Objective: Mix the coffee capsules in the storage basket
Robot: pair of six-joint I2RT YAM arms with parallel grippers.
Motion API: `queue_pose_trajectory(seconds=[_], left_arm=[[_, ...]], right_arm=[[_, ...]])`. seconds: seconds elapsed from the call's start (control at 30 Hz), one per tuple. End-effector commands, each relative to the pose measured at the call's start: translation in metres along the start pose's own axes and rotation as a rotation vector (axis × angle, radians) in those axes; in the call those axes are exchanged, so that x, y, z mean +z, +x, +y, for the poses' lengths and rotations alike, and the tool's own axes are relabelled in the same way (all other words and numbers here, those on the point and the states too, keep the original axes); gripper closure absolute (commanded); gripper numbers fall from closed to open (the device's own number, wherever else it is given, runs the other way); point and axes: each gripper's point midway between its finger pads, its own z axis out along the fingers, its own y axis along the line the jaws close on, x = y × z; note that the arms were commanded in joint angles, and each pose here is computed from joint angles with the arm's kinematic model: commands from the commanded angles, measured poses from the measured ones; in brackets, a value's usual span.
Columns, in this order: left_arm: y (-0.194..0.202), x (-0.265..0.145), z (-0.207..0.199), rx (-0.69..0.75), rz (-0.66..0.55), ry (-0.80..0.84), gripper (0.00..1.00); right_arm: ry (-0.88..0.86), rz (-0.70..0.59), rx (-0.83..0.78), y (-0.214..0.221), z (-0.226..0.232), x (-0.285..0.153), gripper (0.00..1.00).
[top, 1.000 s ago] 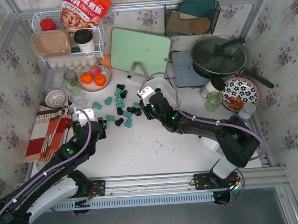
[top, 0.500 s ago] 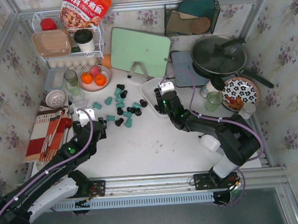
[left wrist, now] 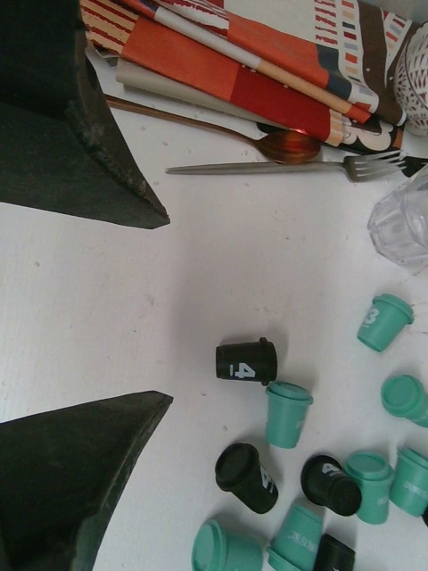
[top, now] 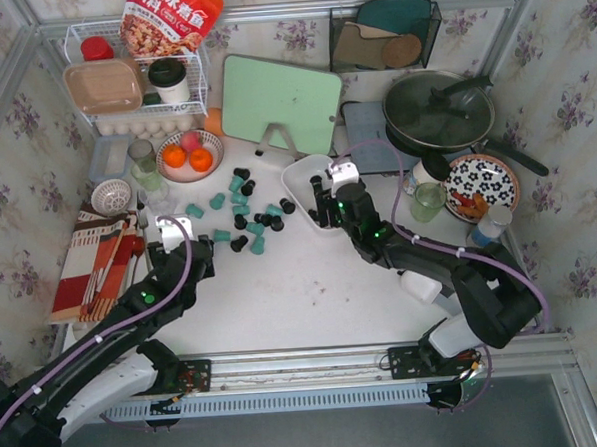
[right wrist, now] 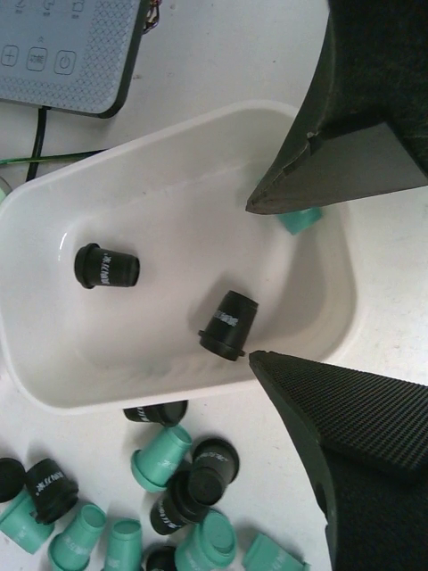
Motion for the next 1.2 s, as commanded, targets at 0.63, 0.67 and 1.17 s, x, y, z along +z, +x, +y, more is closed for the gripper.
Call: queue_pose_trajectory(seconds=[0.63,0.67,1.17], left_arm=[[0.038,0.063,-0.036,-0.001,0.315,0.033,0.32],[0.039,0.067,-0.036,-0.013,0.329,0.031,0.32],[0.056,0.114,-0.047,-0.085,0.486,0.010,0.51]], right_arm=[[-0.040,-0.185,0.048,-0.001,-0.011,-0.040,0.30],[-0.043,-0.185,0.049,-0.001,-0.010,-0.040,0.30],[-0.072,-0.171,0.051,0.000,-0.004,-0.039,0.30]])
